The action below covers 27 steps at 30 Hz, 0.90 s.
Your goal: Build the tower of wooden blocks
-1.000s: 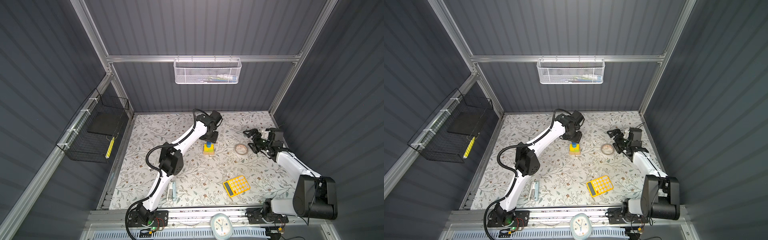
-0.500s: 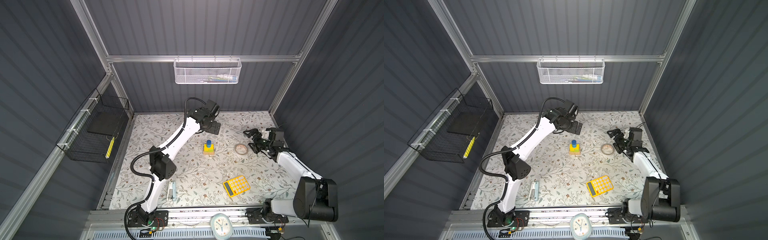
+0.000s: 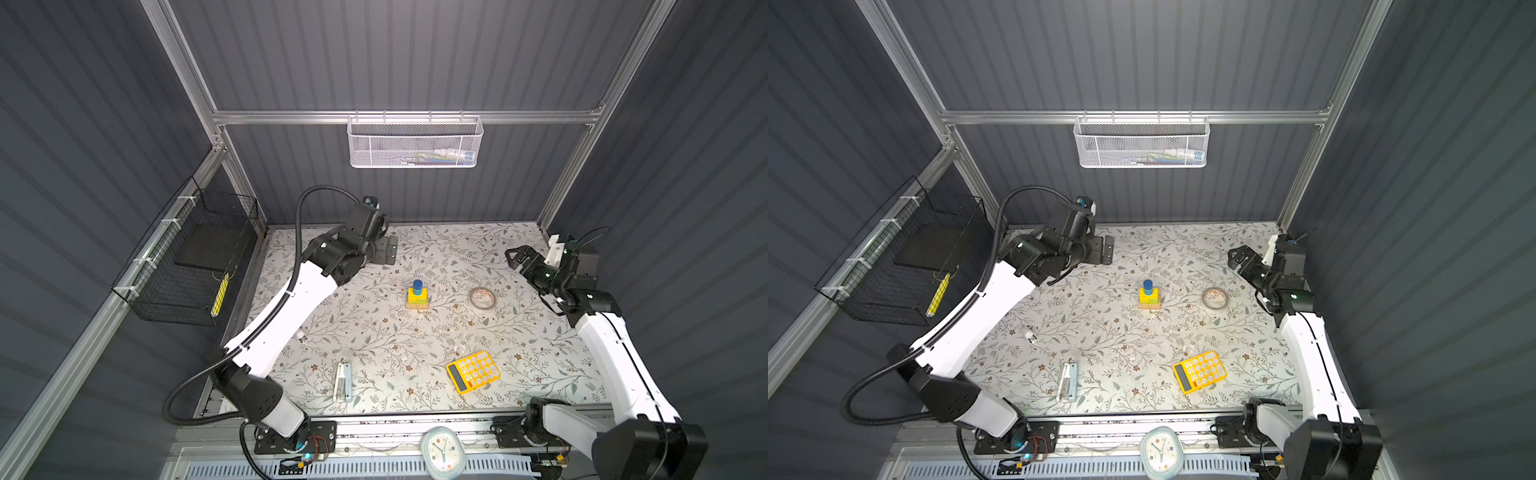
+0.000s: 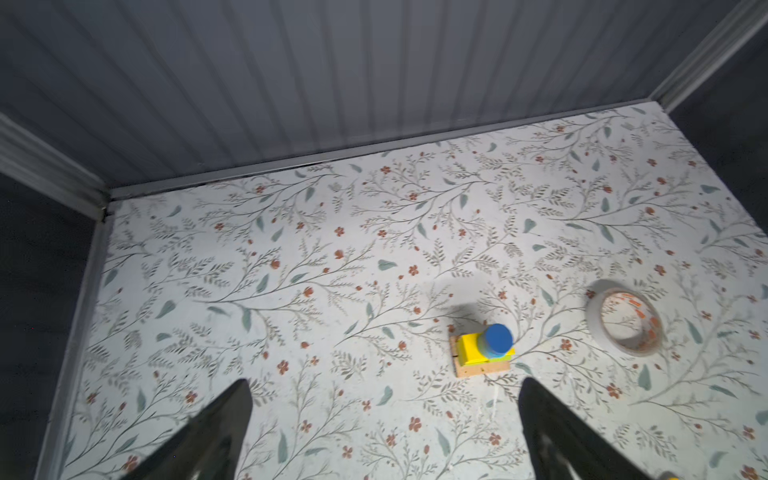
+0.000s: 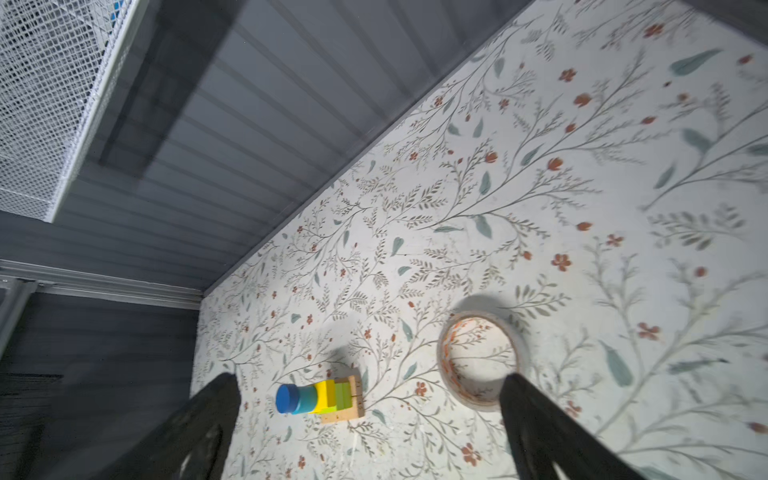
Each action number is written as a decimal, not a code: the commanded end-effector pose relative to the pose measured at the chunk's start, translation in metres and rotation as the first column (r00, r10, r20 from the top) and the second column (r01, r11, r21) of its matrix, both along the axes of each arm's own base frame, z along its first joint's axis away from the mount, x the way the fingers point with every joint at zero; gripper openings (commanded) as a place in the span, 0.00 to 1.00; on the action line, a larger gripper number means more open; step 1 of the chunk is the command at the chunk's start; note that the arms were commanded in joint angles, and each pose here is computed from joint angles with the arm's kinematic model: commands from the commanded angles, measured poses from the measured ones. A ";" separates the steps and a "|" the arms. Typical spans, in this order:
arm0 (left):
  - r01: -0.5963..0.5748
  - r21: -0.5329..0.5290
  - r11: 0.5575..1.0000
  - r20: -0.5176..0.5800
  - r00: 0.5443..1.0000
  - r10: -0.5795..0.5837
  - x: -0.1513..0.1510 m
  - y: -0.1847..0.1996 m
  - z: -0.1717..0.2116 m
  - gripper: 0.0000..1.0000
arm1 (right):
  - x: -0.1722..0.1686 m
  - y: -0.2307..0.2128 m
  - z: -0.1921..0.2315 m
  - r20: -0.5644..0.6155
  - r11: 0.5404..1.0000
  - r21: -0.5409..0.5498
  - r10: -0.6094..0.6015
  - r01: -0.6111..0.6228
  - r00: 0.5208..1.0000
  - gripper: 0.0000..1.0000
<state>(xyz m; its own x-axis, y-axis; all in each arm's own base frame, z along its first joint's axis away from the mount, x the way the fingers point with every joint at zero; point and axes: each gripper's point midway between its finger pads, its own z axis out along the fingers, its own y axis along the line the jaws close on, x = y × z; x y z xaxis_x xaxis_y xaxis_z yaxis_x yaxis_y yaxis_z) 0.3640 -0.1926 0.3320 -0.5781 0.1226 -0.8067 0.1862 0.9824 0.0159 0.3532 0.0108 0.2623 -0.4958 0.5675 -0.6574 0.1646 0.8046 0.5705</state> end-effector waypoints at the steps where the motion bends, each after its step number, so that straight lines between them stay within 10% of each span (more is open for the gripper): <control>1: -0.127 -0.057 0.990 0.147 0.980 0.134 0.003 0.037 0.017 1.00 | -0.013 -0.015 -0.010 -0.005 0.978 -0.207 0.018 -0.019 1.000 0.99; 17: -0.510 0.120 0.852 0.095 0.860 0.502 0.001 0.191 -0.156 1.00 | -0.011 -0.051 -0.060 0.200 0.876 -0.462 -0.051 0.141 0.978 0.99; 27: -0.480 0.032 0.877 0.179 0.866 0.467 0.017 0.214 -0.213 1.00 | 0.016 -0.046 -0.115 0.264 0.868 -0.479 0.002 0.129 0.964 0.99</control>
<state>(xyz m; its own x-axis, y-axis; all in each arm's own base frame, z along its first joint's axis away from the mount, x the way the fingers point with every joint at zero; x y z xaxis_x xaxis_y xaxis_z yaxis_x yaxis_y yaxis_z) 0.3547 0.0238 0.0969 -0.5780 -0.0797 -0.8122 -0.3358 0.9303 0.1477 0.3541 -0.0336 0.1230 -0.3909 0.2063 -0.8970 0.1645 0.9745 0.1524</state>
